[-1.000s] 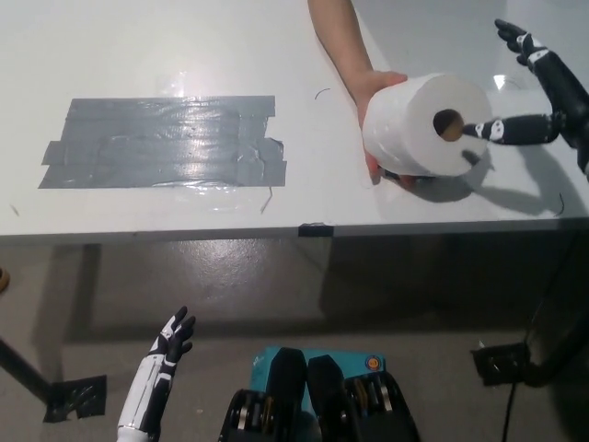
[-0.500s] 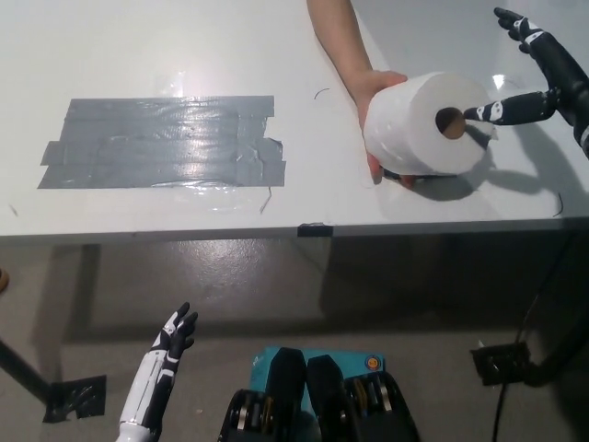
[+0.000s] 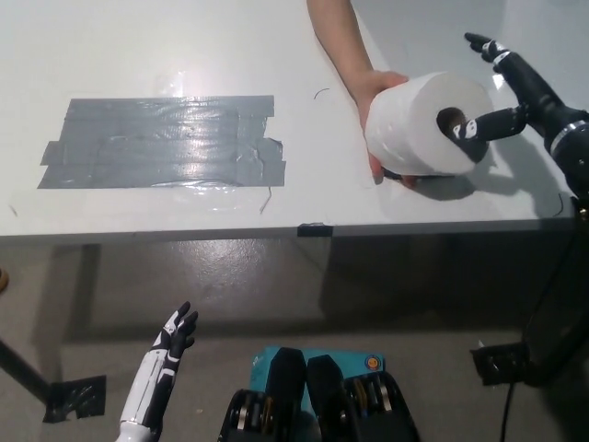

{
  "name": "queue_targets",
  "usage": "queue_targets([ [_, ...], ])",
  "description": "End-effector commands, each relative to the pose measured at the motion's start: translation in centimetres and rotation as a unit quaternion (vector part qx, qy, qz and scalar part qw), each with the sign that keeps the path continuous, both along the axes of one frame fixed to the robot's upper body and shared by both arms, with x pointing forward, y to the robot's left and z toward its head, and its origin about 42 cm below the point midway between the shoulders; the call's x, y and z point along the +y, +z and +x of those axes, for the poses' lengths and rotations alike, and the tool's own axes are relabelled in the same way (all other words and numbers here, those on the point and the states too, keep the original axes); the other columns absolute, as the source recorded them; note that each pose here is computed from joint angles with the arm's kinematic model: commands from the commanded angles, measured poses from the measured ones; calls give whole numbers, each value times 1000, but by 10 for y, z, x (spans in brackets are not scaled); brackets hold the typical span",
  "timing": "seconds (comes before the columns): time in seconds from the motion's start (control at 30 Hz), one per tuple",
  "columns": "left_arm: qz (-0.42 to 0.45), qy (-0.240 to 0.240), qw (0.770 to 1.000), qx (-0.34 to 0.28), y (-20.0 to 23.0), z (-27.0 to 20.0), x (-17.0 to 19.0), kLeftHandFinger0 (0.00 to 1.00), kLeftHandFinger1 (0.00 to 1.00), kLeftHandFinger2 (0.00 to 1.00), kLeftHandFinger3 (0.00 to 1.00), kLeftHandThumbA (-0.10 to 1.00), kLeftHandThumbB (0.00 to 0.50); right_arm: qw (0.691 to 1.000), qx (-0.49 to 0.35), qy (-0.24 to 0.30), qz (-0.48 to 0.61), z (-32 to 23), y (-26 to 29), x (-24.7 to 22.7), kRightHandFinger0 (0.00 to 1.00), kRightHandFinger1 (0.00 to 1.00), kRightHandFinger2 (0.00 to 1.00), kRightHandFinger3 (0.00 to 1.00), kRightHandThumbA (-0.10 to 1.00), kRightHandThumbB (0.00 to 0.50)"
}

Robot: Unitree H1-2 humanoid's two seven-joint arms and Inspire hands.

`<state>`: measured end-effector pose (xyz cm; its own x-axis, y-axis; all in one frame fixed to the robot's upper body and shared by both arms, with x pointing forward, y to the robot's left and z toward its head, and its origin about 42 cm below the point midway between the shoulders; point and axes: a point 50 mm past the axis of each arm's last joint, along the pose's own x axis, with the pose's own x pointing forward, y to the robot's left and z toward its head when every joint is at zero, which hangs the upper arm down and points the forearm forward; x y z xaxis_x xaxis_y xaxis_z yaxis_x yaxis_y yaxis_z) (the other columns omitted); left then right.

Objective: A person hands over a roll of toilet paper to the robot , and the robot inserts its right thumb into the hole in the centre to grab the roll, and then places it on the balck area on the desk.

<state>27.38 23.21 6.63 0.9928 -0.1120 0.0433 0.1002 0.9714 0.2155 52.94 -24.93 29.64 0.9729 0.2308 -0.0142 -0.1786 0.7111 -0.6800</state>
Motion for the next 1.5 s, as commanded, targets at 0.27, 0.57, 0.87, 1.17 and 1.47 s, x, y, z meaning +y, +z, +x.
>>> queue_targets([
  [0.27, -1, -13, 1000, -18, 7, 5, -2, 1000, 1000, 1000, 1000, 1000, 93, 997, -55, 26, -40, 15, 44, 17, 1000, 1000, 1000, 1000, 1000, 320],
  [0.57, -3, -14, 1000, -18, 10, 7, -3, 999, 1000, 1000, 1000, 1000, 108, 997, -42, 16, -69, 30, 57, 16, 1000, 1000, 1000, 1000, 1000, 349],
  [0.87, -9, -14, 1000, -14, 8, 7, -4, 976, 1000, 1000, 1000, 1000, 78, 974, -17, 31, -224, 45, 58, 36, 1000, 1000, 1000, 1000, 996, 297],
  [1.17, -9, -15, 1000, -13, 8, 8, -4, 956, 1000, 1000, 1000, 1000, 88, 941, -9, 55, -333, 55, 32, 53, 1000, 1000, 1000, 1000, 891, 297],
  [1.47, -3, -21, 1000, -17, 11, 11, -5, 940, 1000, 1000, 1000, 1000, 78, 928, 10, 59, -368, 55, 7, 64, 406, 508, 605, 695, 69, 231],
])
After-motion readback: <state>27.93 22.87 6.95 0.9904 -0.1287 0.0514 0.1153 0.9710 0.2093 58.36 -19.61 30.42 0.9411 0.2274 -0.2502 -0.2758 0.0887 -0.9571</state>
